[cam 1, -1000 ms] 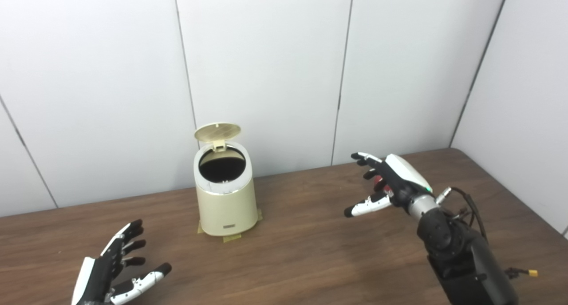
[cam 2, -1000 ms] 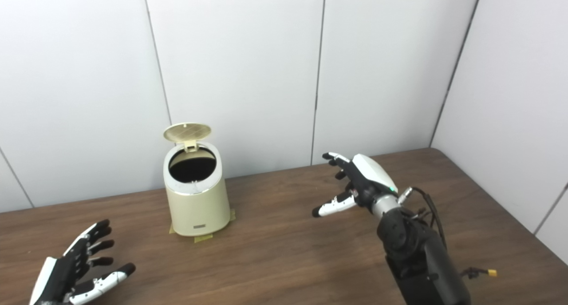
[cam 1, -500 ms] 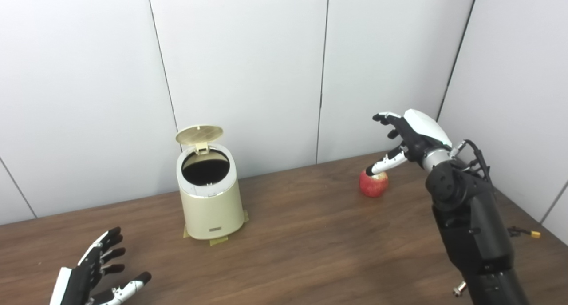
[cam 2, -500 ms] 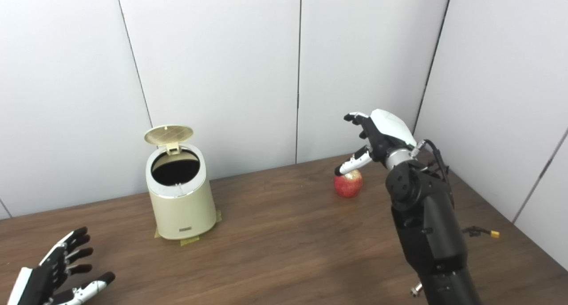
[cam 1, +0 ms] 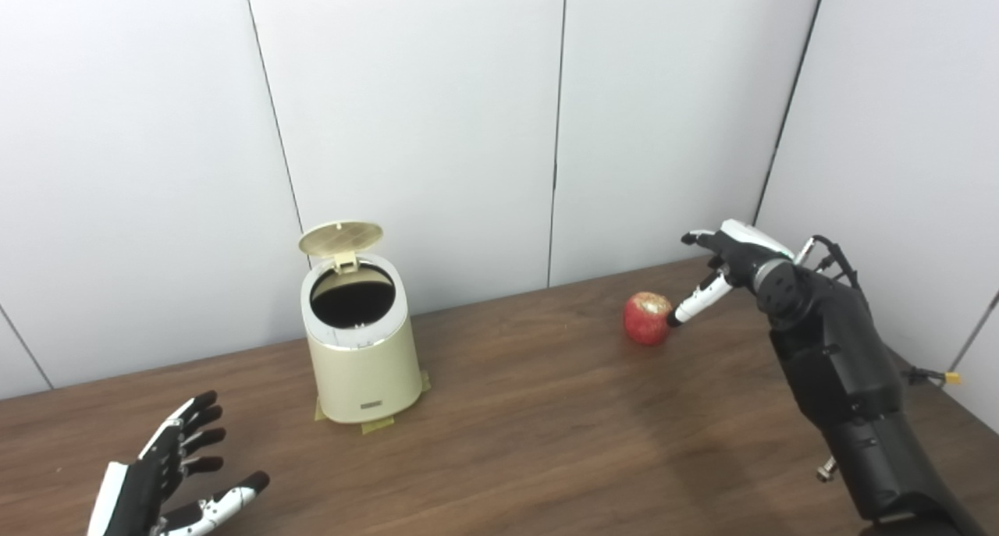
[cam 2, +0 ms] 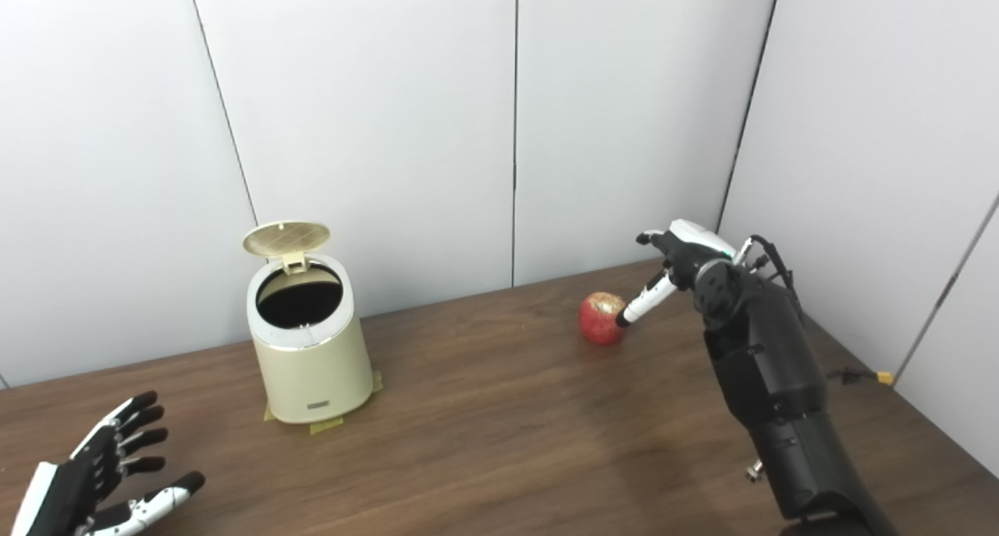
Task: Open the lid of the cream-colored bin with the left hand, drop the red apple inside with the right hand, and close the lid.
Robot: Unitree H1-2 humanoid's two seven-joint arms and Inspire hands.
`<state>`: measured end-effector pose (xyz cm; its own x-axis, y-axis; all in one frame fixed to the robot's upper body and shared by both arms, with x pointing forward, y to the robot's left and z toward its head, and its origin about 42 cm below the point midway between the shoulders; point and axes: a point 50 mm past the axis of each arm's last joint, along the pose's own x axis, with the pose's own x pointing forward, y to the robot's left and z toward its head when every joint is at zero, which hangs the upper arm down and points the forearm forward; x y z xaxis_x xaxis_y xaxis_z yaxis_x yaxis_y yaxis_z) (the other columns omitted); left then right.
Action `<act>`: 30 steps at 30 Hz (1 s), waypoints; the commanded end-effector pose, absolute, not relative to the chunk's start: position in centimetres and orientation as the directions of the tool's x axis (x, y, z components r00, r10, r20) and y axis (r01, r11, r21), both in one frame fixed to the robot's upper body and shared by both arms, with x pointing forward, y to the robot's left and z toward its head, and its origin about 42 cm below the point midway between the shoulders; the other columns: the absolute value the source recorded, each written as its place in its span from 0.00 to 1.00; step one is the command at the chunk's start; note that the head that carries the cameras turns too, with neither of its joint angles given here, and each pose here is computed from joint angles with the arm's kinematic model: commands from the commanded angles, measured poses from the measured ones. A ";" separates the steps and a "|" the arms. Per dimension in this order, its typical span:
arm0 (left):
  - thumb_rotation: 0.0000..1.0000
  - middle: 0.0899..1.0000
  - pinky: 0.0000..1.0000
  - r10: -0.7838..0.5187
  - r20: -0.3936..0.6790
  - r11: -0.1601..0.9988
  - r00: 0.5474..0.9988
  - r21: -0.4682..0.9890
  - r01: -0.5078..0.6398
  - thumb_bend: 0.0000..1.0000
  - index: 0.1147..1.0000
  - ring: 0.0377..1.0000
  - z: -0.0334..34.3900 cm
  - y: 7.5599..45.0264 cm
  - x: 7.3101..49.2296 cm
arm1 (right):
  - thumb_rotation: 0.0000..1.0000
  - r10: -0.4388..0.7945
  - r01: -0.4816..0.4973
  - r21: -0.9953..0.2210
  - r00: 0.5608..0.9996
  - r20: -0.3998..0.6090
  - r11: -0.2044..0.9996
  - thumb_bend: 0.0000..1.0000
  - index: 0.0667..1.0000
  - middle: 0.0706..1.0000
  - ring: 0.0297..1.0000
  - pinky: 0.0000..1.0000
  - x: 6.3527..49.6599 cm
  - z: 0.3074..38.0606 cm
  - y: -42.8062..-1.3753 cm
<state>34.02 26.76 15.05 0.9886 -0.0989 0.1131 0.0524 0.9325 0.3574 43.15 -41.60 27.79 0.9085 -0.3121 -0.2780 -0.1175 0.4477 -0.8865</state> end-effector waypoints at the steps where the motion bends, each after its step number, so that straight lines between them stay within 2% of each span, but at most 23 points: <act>1: 0.00 0.86 0.68 -0.111 0.206 0.931 0.972 0.365 0.029 0.67 0.88 0.80 17.6 26.7 34.7 | 0.15 -0.326 -0.013 -0.907 0.931 -0.165 0.421 0.95 0.92 0.95 0.87 0.70 44.1 32.0 -42.4; 7: 0.00 0.86 0.70 -0.111 0.203 0.928 0.973 0.373 0.028 0.68 0.88 0.80 17.8 26.7 34.6 | 0.13 -0.343 -0.024 -0.903 0.920 -0.188 0.429 0.96 0.91 0.97 0.92 0.79 44.9 30.0 -42.6; 9: 0.00 0.85 0.69 -0.113 0.203 0.927 0.973 0.375 0.029 0.67 0.87 0.80 17.8 26.7 34.6 | 0.16 -0.335 -0.051 -0.909 0.920 -0.204 0.414 0.95 0.92 0.96 0.91 0.77 45.1 29.4 -42.2; 13: 0.00 0.86 0.70 -0.118 0.200 0.924 0.973 0.381 0.034 0.67 0.87 0.79 17.8 26.6 34.4 | 0.13 -0.323 -0.067 -0.905 0.921 -0.218 0.420 0.90 0.92 0.96 0.92 0.80 45.3 28.2 -41.4; 16: 0.00 0.86 0.68 -0.125 0.199 0.918 0.972 0.395 0.037 0.67 0.87 0.78 17.8 26.5 34.3 | 0.14 -0.315 -0.083 -0.913 0.923 -0.222 0.400 0.89 0.91 0.94 0.90 0.78 45.6 27.4 -40.8; 23: 0.00 0.84 0.66 -0.127 0.189 0.916 0.974 0.398 0.042 0.68 0.86 0.77 17.7 26.3 34.1 | 0.12 -0.288 -0.083 -0.880 0.927 -0.241 0.468 0.89 0.89 0.90 0.86 0.74 46.3 26.0 -40.3; 30: 0.00 0.85 0.66 -0.135 0.184 0.913 0.974 0.405 0.050 0.67 0.87 0.78 17.6 26.3 34.1 | 0.17 -0.269 -0.098 -0.890 0.934 -0.237 0.445 0.90 0.90 0.92 0.85 0.70 46.7 25.2 -39.5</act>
<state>33.41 26.18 15.71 0.9849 -0.1254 0.1195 0.0706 0.9205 0.3842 45.41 -39.55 21.80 0.9017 -0.2805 -0.3289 -0.1706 0.4681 -0.8671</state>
